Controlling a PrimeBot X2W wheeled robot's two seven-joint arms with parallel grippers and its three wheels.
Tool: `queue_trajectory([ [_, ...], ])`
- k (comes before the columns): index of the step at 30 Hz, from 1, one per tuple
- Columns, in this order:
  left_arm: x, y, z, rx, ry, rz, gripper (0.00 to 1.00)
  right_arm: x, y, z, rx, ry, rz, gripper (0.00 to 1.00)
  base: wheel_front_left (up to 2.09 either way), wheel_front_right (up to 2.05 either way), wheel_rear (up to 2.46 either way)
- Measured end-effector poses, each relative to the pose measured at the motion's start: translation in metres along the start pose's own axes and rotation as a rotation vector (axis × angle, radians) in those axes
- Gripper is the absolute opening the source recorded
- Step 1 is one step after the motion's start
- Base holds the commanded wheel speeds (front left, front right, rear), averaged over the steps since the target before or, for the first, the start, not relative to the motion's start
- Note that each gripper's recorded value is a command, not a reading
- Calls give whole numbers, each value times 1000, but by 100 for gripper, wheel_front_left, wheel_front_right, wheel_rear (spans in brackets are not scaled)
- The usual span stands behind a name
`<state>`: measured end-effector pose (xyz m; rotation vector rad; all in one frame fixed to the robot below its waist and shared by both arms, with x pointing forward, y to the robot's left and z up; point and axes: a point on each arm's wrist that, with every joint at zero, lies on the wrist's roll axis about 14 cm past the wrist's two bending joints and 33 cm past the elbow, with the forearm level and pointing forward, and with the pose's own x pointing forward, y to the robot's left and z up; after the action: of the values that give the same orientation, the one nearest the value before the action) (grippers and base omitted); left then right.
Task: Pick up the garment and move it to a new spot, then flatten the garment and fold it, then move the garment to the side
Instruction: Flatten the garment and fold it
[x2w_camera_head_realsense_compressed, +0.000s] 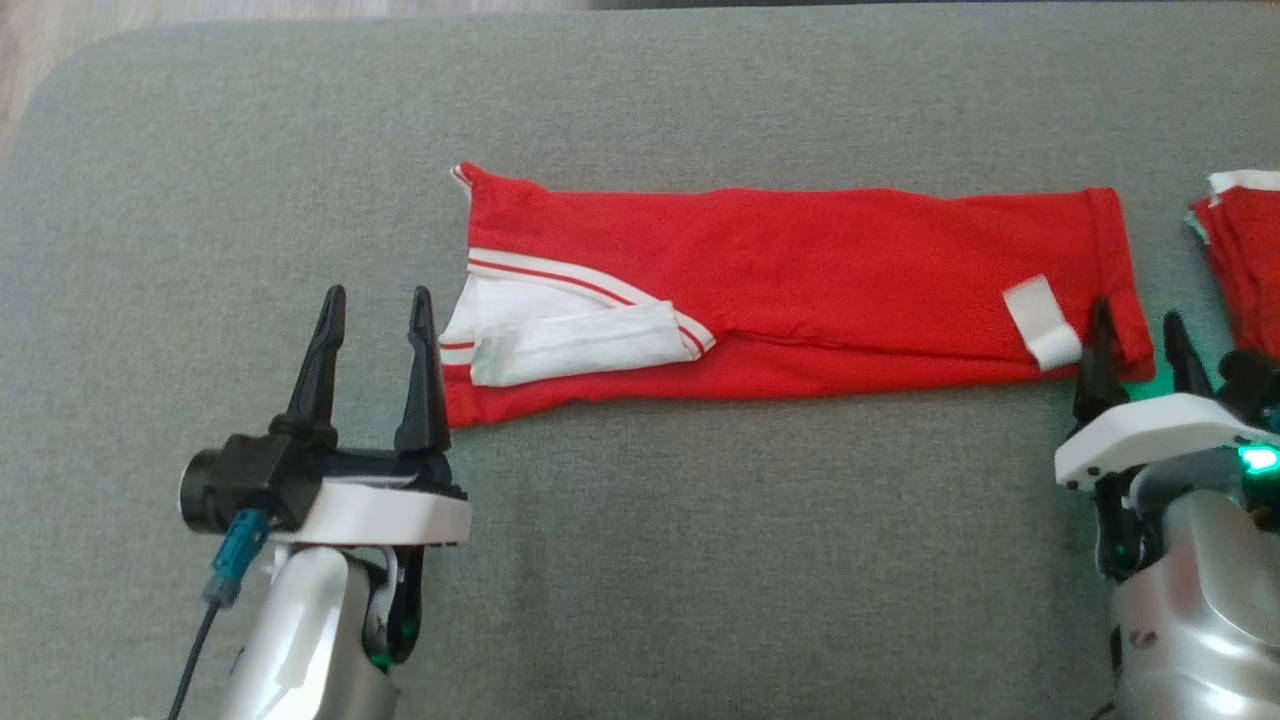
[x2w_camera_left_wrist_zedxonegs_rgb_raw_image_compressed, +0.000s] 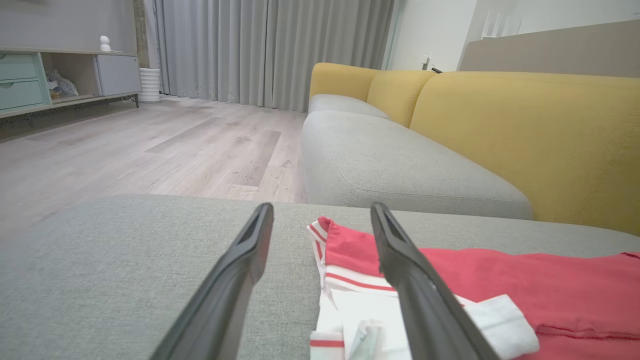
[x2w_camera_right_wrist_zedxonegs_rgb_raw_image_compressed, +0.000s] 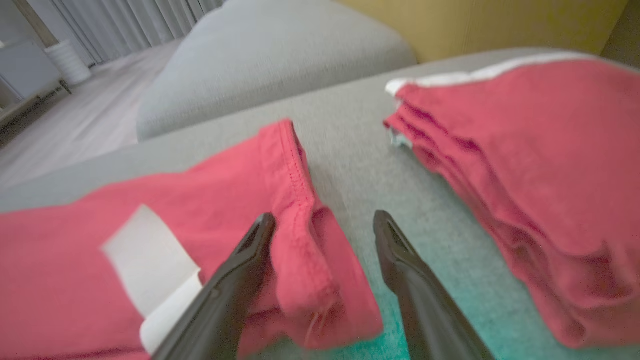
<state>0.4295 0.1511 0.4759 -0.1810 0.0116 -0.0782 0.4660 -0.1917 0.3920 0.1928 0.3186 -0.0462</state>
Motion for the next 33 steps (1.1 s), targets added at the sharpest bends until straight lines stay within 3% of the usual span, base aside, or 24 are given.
queue_trajectory([
  [4,0,6,-3,5,10,10,100,4,-8,-29,4,113,-34,100,0,0,0],
  [8,0,8,-8,3,23,15,100,14,-1,-30,15,127,-24,100,0,0,0],
  [9,0,8,-9,3,25,14,100,15,0,-30,15,130,-20,70,0,0,0],
  [10,1,7,-9,2,25,13,100,16,1,-29,14,128,-17,11,0,0,0],
  [11,1,7,-9,2,26,12,100,17,2,-29,10,127,-13,0,0,0,0],
  [18,3,0,-6,-2,17,-6,100,13,-3,-20,2,86,-32,0,0,0,0],
  [26,3,-6,5,-14,-14,-20,100,6,-66,42,-28,-74,-182,0,0,0,0],
  [33,-1,-12,17,-19,-41,-34,100,5,-44,76,-38,-148,-128,0,0,0,0],
])
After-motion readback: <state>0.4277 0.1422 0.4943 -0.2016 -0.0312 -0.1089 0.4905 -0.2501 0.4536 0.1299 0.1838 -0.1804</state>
